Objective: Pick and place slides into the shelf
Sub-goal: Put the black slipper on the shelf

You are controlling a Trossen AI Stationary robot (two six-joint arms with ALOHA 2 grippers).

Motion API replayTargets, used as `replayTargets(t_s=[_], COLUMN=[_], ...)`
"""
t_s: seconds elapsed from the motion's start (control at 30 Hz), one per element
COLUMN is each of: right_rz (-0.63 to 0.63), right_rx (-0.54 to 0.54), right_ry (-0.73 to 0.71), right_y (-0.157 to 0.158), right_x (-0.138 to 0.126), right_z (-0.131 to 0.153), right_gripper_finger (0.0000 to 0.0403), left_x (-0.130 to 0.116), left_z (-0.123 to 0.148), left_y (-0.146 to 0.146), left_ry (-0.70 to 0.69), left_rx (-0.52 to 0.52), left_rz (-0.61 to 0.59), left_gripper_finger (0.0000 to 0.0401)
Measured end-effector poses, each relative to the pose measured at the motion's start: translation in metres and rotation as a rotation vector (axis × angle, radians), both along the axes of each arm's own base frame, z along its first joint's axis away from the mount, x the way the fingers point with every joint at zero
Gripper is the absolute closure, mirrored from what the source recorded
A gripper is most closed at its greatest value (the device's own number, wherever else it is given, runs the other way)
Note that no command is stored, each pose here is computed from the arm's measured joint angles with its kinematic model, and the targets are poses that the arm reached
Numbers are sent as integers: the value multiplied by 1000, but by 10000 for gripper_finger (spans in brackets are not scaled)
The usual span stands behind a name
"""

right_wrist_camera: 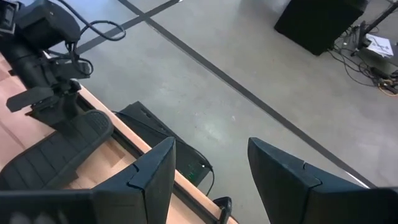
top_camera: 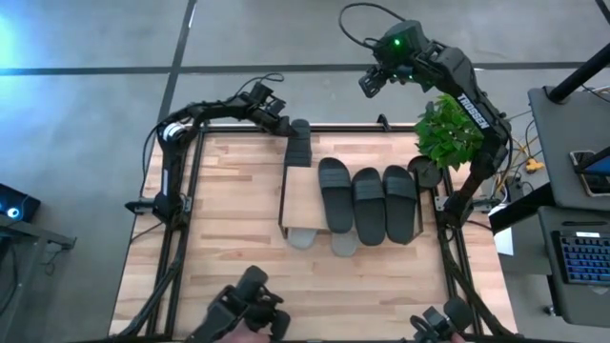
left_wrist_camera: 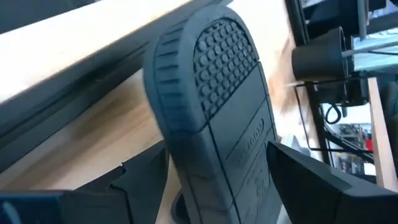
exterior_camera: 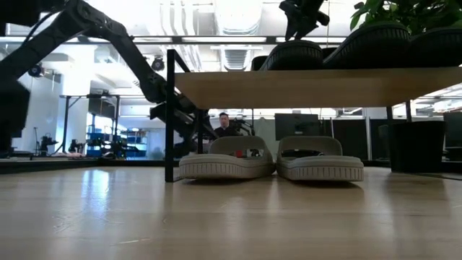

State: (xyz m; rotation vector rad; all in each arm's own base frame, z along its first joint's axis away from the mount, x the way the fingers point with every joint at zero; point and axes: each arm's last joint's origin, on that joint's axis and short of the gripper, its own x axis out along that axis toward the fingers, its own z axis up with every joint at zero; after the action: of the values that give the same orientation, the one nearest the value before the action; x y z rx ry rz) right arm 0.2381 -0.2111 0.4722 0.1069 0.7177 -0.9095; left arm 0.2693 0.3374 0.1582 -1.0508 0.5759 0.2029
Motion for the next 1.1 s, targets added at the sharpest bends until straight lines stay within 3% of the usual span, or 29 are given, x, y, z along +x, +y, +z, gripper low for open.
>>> replayTargets(t_s=[0.17, 0.53, 0.8, 1.1], right_rz=[0, 0, 1, 2], right_rx=[1, 1, 17, 55], right_ry=[0, 0, 18, 62], right_y=[0, 0, 1, 4], right_x=[0, 0, -1, -4], right_z=[0, 0, -2, -6], right_gripper_finger=[209, 209, 209, 209], left_x=[5, 10, 8, -23], left_z=[0, 3, 16, 93], left_y=[-2, -3, -3, -8], left_ry=[-9, -50, -46, -38], left_rx=[37, 82, 183, 485], left_rz=[-35, -62, -58, 14], left_gripper_finger=[180, 341, 346, 354])
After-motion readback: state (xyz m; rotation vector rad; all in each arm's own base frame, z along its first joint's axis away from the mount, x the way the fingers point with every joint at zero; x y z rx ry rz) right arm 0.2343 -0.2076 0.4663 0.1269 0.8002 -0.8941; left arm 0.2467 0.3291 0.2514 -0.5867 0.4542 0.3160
